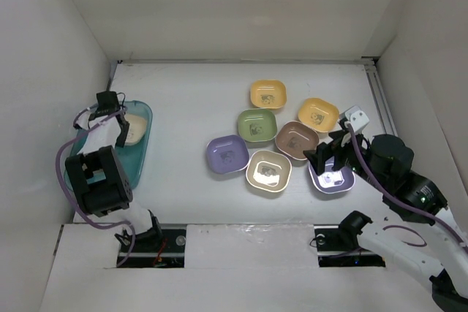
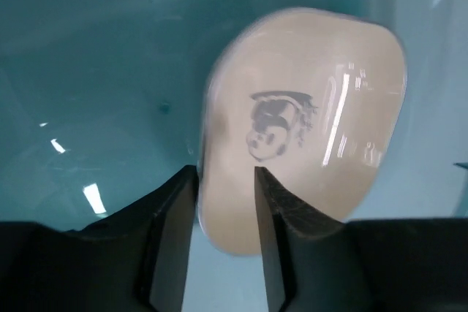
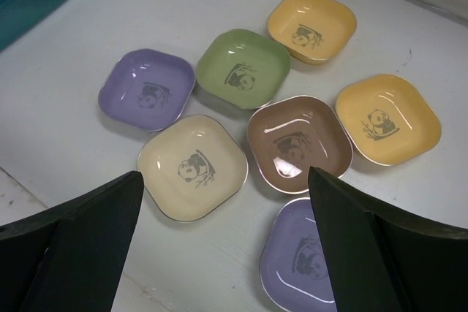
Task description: Place the plates into the plastic bin on the countertop
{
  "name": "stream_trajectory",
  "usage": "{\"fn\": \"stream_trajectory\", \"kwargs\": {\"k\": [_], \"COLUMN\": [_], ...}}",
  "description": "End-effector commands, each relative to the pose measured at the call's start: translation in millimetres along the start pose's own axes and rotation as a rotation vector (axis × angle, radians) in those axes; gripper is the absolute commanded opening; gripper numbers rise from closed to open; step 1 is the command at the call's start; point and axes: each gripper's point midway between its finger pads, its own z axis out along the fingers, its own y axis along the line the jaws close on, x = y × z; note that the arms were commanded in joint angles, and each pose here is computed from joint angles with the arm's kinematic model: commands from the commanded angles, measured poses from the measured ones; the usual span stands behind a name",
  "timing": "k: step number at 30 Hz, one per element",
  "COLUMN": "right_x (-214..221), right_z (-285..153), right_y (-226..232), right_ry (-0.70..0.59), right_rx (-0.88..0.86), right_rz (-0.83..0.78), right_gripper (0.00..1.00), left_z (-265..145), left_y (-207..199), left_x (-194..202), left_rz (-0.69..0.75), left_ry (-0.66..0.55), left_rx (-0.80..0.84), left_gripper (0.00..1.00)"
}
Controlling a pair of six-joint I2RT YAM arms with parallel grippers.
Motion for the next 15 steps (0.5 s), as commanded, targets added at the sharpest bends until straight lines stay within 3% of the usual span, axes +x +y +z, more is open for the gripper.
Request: {"fn": "stream_trajectory", "kwargs": {"k": [1,5,9,10,11,15], "right_x": [-9.2,-9.2,-5.5,-3.9,-3.9,-7.6], "right_z": [1.4,1.4,3.0,5.6,5.7,4.2], "right_y": [2.1,0.9,-1.0,-0.8,-0.8,-0.9], "right_ry": [-0.042,-0.042,-0.034,-0.023,-0.023,-0.032], "right_rx": [-0.009,0.000,0.011,0.011,0.011,0.011], "right_rz": [-0.009,0.000,0.000,-0.001,-0.001,0.000], "right_gripper": [1.00,1.00,1.00,1.00,1.00,1.00], "left_z": [-14.8,-12.4,-30.5,-41.0,-54.2,-101.2], "left_y": [-38.5,-46.7,-55.3,-59.4,-66.9,-72.0], "left_x": [-7.3,-4.9,-13.5,-14.0,-18.4,-19.8], "left_rz": [0.014,0.016,0.013,0.023,0.037,0.109], "left_ry": [-0.030,-0.007,-0.020,-0.021,-0.037,-0.108], "left_rx": [0.108,0.118,0.184,0.217,0.241,0.268], "left_gripper": [0.35,0.54,0.66,0.75,0.99,1.00]}}
